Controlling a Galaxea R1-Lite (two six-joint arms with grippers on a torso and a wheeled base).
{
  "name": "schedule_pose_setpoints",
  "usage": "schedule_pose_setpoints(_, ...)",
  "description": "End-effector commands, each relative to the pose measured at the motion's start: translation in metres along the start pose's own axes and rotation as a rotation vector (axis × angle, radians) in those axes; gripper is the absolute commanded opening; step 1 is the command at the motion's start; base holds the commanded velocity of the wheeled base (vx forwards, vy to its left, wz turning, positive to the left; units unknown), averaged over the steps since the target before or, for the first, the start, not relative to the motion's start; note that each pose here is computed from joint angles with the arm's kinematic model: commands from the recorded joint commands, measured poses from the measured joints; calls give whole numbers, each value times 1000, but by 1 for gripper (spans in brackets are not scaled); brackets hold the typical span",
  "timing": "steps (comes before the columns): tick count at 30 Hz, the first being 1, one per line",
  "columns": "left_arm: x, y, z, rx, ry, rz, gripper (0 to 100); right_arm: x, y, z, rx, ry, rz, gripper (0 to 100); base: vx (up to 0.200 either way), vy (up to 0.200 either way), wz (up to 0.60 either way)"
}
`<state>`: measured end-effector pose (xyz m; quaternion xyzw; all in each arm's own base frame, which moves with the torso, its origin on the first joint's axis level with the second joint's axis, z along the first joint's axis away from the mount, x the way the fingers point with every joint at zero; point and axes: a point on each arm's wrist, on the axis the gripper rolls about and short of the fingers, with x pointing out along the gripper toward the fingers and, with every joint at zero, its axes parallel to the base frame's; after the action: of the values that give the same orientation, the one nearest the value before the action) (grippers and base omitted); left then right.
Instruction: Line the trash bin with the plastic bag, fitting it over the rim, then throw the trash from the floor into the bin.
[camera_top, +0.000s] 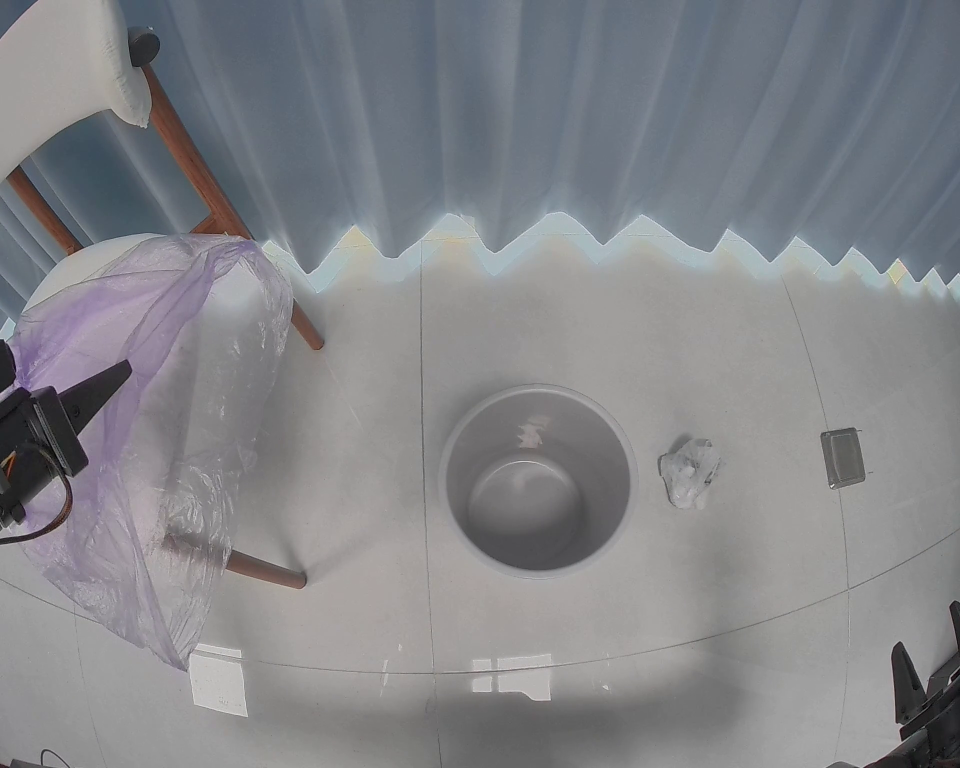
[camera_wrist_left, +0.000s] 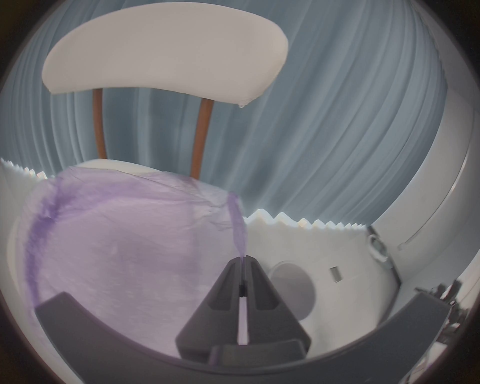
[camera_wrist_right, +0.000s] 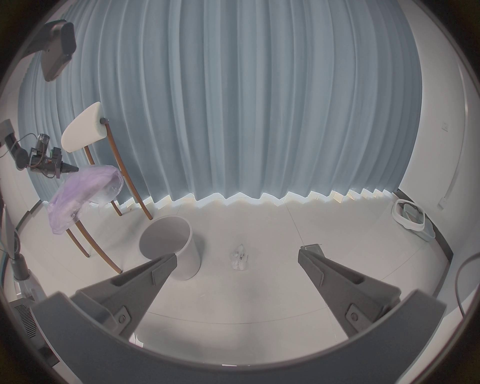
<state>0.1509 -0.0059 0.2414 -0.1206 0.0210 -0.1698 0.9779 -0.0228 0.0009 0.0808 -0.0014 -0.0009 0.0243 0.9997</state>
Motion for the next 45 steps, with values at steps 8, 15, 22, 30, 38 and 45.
schedule_pose_setpoints(8, 1, -41, 15, -215, -75, -327, 0, 0, 0, -5, 0, 0, 1, 100, 0, 0, 0)
schedule_pose_setpoints(15, 0, -59, 20, -284, -94, -464, 0, 0, 0, -5, 0, 0, 1, 100, 0, 0, 0)
schedule_pose_setpoints(22, -2, -72, 22, -351, -92, -572, 0, 0, 0, -5, 0, 0, 1, 100, 0, 0, 0)
schedule_pose_setpoints(30, 3, -87, 20, -376, -62, -671, 0, 0, 0, -5, 0, 0, 1, 100, 0, 0, 0)
schedule_pose_setpoints(38, 21, -93, 14, -362, 13, -754, 0, 0, 0, -5, 0, 0, 1, 100, 0, 0, 0)
schedule_pose_setpoints(45, 56, -94, 7, -346, 7, -776, 0, 0, 0, -5, 0, 0, 1, 100, 0, 0, 0)
